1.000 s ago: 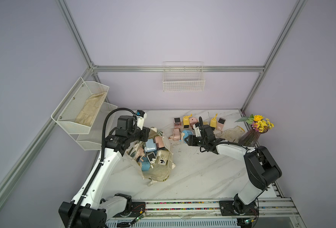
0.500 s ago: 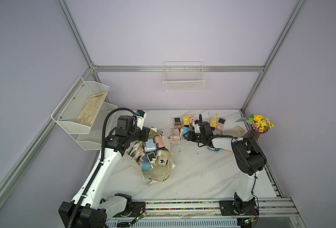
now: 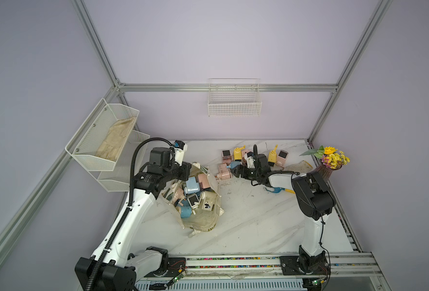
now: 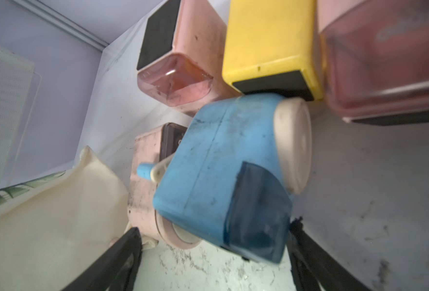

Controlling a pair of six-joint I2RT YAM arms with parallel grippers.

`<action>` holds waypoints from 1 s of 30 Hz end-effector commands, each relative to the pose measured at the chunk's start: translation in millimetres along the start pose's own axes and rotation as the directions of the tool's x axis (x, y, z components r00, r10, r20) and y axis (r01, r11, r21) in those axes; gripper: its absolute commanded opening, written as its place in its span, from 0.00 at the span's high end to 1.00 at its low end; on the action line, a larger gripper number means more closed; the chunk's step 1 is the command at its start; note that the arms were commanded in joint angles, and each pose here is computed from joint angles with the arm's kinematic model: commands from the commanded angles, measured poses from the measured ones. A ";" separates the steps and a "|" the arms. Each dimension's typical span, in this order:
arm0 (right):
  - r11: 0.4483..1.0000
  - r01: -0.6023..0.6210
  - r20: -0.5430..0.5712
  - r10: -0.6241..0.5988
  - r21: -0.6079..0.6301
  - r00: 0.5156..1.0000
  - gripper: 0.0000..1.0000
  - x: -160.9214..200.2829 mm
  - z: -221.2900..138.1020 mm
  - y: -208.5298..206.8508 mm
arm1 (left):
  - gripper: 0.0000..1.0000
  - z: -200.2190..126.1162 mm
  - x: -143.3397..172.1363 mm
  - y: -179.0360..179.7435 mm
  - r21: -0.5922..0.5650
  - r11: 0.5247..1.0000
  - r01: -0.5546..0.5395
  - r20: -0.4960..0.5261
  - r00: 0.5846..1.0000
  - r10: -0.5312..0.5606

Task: Take out the pencil sharpeners from the tote bags
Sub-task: Place the pencil sharpener at the center of the board.

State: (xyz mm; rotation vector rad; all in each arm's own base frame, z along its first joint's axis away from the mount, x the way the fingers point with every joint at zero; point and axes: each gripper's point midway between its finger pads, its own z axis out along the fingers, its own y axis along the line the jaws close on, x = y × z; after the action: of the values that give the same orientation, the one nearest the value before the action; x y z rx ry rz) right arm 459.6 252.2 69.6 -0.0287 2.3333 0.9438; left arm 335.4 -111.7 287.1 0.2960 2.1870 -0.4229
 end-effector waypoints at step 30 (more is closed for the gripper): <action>0.835 0.523 0.296 -0.463 -0.170 0.835 0.28 126.5 -177.2 367.9 | 0.94 -17.8 -26.2 -6.5 0.017 0.999 -0.027 0.136 0.990 0.025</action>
State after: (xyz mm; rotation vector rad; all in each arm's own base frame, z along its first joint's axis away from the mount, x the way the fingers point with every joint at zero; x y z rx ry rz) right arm 165.0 428.8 373.4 -0.6026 1.6910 1.1316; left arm 335.1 -111.6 287.4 0.2938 2.1867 -0.4242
